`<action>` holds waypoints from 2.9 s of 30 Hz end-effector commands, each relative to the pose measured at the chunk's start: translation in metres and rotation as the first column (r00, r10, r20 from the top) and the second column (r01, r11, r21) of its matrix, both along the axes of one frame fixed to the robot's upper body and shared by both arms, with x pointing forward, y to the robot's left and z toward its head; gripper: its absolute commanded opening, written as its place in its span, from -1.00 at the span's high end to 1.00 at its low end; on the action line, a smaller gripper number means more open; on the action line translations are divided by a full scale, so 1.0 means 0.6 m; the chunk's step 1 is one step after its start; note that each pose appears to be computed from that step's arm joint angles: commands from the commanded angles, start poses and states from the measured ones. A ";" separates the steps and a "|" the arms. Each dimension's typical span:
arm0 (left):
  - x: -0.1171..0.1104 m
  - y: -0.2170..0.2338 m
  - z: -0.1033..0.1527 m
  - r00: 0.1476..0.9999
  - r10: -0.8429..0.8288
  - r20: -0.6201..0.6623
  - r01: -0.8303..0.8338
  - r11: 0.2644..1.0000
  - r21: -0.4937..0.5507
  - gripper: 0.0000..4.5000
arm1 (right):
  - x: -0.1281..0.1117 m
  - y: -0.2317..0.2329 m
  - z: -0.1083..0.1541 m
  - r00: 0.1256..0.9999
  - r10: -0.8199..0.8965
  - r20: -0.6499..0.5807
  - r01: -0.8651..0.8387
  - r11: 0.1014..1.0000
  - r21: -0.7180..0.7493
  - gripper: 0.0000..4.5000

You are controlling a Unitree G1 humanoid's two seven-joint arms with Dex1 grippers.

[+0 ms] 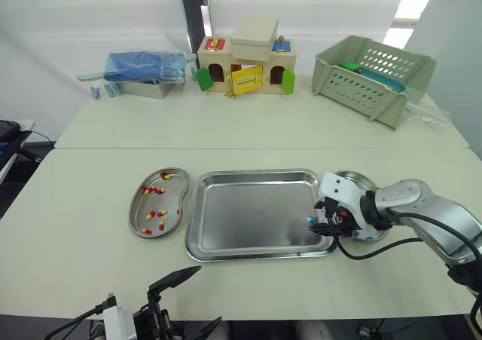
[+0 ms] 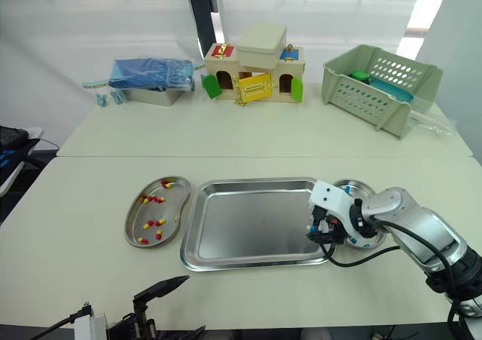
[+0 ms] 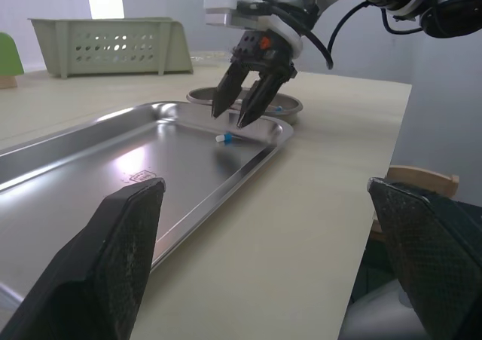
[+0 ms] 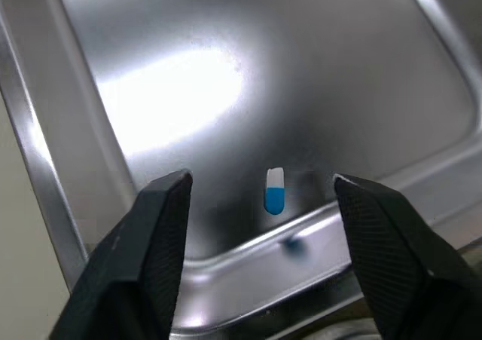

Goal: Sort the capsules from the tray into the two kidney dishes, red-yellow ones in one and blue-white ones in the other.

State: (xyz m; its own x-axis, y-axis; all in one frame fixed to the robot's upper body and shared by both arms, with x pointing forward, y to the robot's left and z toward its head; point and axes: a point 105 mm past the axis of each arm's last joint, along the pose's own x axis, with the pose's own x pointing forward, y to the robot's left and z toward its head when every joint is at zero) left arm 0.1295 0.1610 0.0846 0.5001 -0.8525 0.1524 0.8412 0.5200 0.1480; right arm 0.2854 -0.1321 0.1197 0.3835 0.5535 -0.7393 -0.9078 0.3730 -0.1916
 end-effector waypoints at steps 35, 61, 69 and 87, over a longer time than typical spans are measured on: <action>0.004 -0.007 0.013 0.999 -0.034 0.033 0.033 0.999 0.013 -1.00 | -0.005 0.012 0.029 0.999 0.006 0.039 -0.009 0.998 0.063 0.99; 0.026 -0.040 0.019 0.964 -0.246 0.101 0.246 0.969 0.009 -1.00 | -0.017 -0.169 0.036 0.961 -0.270 0.063 0.261 0.958 0.123 0.63; 0.022 -0.040 0.017 0.967 -0.234 0.097 0.234 0.972 0.009 -1.00 | -0.018 -0.166 0.038 0.962 -0.268 0.060 0.258 0.957 0.133 -0.29; 0.088 0.115 0.039 0.961 0.222 -0.166 -0.169 0.944 0.283 -1.00 | -0.048 -0.258 0.054 0.943 -0.302 0.139 0.232 0.897 0.376 -0.99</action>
State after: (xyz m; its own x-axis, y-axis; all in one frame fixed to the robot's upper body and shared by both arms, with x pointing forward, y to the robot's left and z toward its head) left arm 0.1795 0.2147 0.1008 0.6078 -0.7806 -0.1455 0.7931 0.5876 0.1605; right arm 0.2563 -0.2772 0.1413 0.6376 0.6144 -0.4648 -0.7325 0.6703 -0.1187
